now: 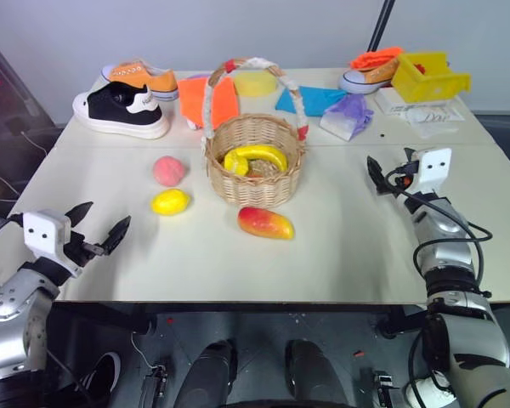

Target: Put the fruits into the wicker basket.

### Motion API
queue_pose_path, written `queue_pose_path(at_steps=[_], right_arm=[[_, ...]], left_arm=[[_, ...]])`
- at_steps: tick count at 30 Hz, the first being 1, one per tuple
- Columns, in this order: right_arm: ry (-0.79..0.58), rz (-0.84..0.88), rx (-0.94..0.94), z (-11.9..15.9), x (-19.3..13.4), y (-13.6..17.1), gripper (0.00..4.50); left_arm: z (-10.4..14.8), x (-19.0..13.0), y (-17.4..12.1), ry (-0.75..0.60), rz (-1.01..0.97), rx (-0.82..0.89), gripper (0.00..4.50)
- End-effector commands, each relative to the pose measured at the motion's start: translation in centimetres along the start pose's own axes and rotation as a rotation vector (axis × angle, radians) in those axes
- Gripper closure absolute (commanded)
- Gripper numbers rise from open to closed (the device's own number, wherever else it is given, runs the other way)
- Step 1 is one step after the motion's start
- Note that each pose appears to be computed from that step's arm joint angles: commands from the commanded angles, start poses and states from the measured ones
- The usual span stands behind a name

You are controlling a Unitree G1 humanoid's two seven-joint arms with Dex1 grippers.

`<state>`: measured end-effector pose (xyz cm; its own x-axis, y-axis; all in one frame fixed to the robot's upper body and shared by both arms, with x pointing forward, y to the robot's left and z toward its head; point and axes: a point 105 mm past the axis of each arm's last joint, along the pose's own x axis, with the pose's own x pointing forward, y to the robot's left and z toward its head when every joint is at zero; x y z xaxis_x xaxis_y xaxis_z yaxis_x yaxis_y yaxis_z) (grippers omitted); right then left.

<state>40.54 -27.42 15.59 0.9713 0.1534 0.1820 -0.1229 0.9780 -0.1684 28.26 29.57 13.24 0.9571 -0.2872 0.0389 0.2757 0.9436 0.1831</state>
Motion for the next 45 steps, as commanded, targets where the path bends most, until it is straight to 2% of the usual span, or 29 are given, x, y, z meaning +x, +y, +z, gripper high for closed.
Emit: queue_pose_path(at_steps=[1, 4, 6, 9, 12, 16, 27, 31, 37, 45], right_arm=[[-0.104, 0.07, 0.039, 2.0, -0.7, 0.6, 0.02], [-0.158, 0.228, 0.072, 3.3, -2.3, 2.9, 0.02], [-0.146, 0.348, 0.06, 3.6, -3.8, 4.8, 0.02], [-0.109, 0.568, 0.052, 4.1, -6.4, 8.4, 0.02], [-0.013, 0.784, 0.004, 4.2, -8.7, 11.9, 0.02], [0.064, 0.903, -0.064, 4.2, -9.6, 14.4, 0.02], [0.194, 0.917, -0.242, 3.2, -6.6, 17.9, 0.02], [0.239, 0.969, -0.223, 2.1, -6.5, 19.7, 0.02], [0.244, 0.937, -0.231, 1.5, -4.8, 20.0, 0.02], [0.261, 0.972, -0.213, 1.0, -4.8, 20.7, 0.02]], left_arm=[[1.0, 0.5, -0.7, -0.047, -0.033, -0.011, 0.0], [1.9, 0.9, -2.0, -0.081, -0.097, -0.002, 0.0], [2.2, 0.7, -3.2, -0.08, -0.174, -0.017, 0.0], [2.6, 0.2, -5.2, -0.079, -0.298, -0.029, 0.0], [2.9, -0.8, -7.4, -0.063, -0.448, -0.029, 0.0], [2.5, -1.6, -8.5, -0.024, -0.537, 0.006, 0.0], [2.4, -1.6, -9.1, -0.043, -0.528, 0.024, 0.0], [2.3, -1.8, -9.2, -0.043, -0.53, 0.017, 0.0], [2.3, -2.0, -9.7, -0.042, -0.538, 0.003, 0.0], [2.1, -2.2, -9.9, -0.037, -0.538, 0.001, 0.0]])
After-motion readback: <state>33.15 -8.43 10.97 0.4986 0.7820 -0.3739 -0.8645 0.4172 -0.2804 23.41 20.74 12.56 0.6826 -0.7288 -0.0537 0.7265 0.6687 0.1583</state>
